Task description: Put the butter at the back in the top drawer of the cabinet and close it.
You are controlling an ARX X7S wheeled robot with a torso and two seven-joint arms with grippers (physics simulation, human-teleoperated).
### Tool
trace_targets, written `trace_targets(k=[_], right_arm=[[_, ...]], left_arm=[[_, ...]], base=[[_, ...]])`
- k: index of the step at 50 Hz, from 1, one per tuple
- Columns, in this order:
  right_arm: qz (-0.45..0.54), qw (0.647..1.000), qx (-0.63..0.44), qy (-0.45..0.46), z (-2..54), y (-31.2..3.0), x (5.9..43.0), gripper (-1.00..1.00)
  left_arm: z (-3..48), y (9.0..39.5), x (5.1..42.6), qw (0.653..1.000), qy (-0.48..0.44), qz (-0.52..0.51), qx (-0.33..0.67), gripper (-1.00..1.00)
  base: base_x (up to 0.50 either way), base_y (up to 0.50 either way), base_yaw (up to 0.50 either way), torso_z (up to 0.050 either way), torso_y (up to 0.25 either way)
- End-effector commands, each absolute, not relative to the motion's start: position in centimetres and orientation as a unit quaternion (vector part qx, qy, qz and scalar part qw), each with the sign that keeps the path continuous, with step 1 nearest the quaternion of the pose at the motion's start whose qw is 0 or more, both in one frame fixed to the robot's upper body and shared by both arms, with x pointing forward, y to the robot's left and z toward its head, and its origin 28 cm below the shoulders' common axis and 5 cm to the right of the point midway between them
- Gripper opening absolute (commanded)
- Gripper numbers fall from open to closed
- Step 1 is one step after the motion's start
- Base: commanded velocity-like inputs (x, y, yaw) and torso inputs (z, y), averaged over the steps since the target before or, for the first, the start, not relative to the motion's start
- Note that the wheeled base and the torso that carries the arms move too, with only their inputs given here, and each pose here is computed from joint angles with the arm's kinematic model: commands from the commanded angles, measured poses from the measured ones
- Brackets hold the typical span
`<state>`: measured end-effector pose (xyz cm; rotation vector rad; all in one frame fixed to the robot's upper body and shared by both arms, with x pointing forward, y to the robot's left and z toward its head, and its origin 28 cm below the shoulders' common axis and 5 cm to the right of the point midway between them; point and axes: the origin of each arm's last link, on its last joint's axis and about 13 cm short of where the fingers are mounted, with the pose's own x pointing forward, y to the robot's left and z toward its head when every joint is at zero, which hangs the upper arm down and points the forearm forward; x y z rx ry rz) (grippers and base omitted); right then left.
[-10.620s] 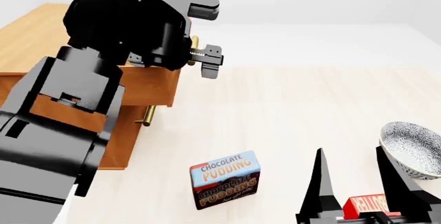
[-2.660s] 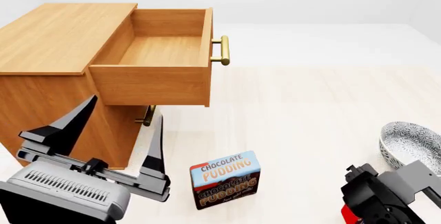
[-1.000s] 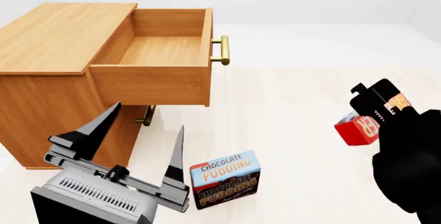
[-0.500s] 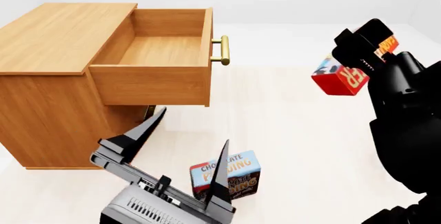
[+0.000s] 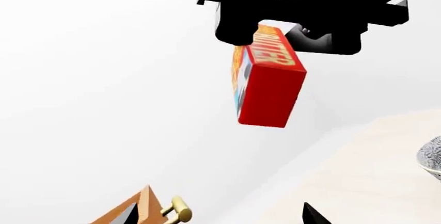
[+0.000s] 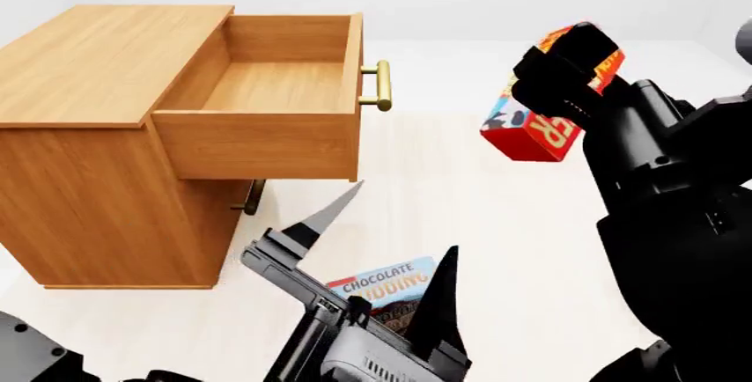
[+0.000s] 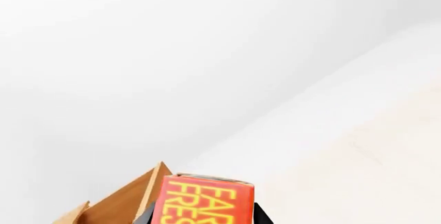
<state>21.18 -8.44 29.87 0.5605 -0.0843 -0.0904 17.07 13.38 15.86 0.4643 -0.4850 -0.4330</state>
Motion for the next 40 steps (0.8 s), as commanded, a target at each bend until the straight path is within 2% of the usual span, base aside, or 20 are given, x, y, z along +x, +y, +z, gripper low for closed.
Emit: trace_targets(k=[1,40], right_arm=[[0.007,0.963,0.267,-0.029,29.3,-7.1,19.6,-1.00],[0.047,0.967,0.251,-0.013,29.2,-5.7,18.1,-1.00]], left_arm=[[16.1,12.6,18.1,0.914,-0.244,-0.207,0.249,1.00],[14.2,12.7,19.1,0.923,-0.222,-0.200,0.243,1.00]], base=[[0.00,0.00,0.00,0.000,0.000],[0.00,0.00,0.00,0.001,0.001]])
